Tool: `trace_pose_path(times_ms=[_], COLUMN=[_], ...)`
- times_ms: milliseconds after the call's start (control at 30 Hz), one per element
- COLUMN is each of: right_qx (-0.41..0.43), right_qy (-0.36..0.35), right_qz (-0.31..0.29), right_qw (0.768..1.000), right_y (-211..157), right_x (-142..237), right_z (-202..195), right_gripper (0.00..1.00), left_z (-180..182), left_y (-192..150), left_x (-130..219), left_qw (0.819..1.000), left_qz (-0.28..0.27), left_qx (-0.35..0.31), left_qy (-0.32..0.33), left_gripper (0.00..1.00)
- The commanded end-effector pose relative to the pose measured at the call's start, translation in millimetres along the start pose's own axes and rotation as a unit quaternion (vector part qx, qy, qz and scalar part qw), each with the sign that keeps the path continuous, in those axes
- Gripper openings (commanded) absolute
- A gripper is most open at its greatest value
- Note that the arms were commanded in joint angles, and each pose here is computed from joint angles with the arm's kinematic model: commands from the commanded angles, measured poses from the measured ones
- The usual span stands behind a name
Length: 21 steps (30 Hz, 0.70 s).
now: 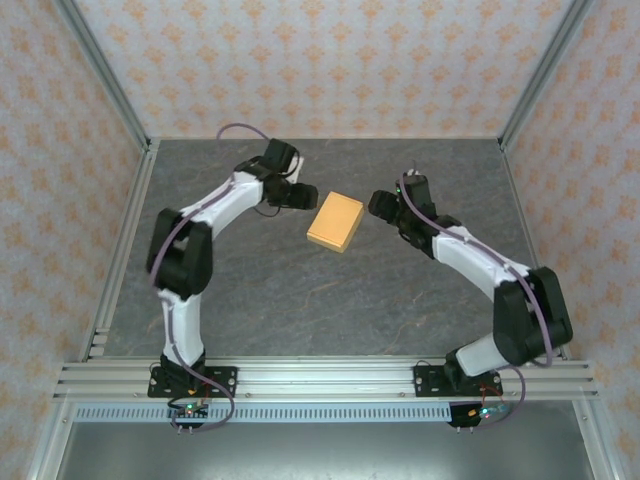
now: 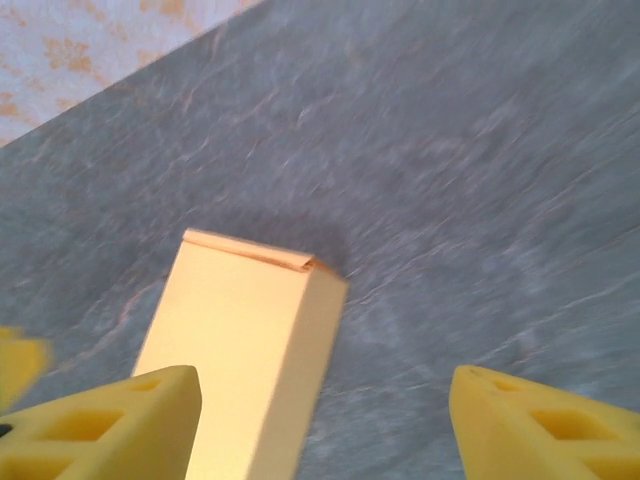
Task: Fold the paper box
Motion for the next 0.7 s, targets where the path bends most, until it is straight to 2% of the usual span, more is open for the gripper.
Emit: trace_pose_path(times_ms=[0,100,200,267,400,533,600,667], right_qx=[0.096,0.121,0.132,0.13,0.112,0.104,0.105,0.111], right_qy=[-0.145,-0.24,-0.319,-0.36,-0.398,-0.376,-0.353,-0.336], right_qz=[-0.009,-0.044,-0.075,-0.088,-0.114,-0.131,-0.155,-0.148], right_qw=[0.985,0.962,0.936,0.92,0.903,0.911,0.917,0.923], right_y=[-2,2,0,-4,-18,-41,-50,-59], right_x=[31,54,69,73,76,62,57,46], right_z=[-38,-61,-81,-93,-119,-140,-146,-149], right_gripper=[0.73,0.84,0.91,0.98,0.99,0.99,0.99,0.99], left_z=[12,42,72,91,128,156,165,173], left_y=[20,-1,-25,-39,-62,-73,-78,-80], left_x=[66,100,131,150,170,158,140,123], left_qw=[0.984,0.961,0.931,0.909,0.877,0.867,0.879,0.889], left_qz=[-0.174,-0.265,-0.34,-0.383,-0.425,-0.426,-0.415,-0.403], left_qx=[0.018,0.034,0.043,0.053,0.075,0.04,0.022,0.021], left_qy=[0.027,0.072,0.122,0.154,0.212,0.254,0.233,0.216], left_gripper=[0.76,0.83,0.99,1.0,1.0,1.0,1.0,1.0])
Point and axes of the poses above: each hand's point on the last joint's axis, 136 mm out from that joint toward the fingers, its own x axis back along the fingers, its own z axis along the line the jaws close on, y = z × x, the point moved 6 cm from there along x, back along the fingers, and after that the axes turned 15 degrees about x, right-handed, at the moved point
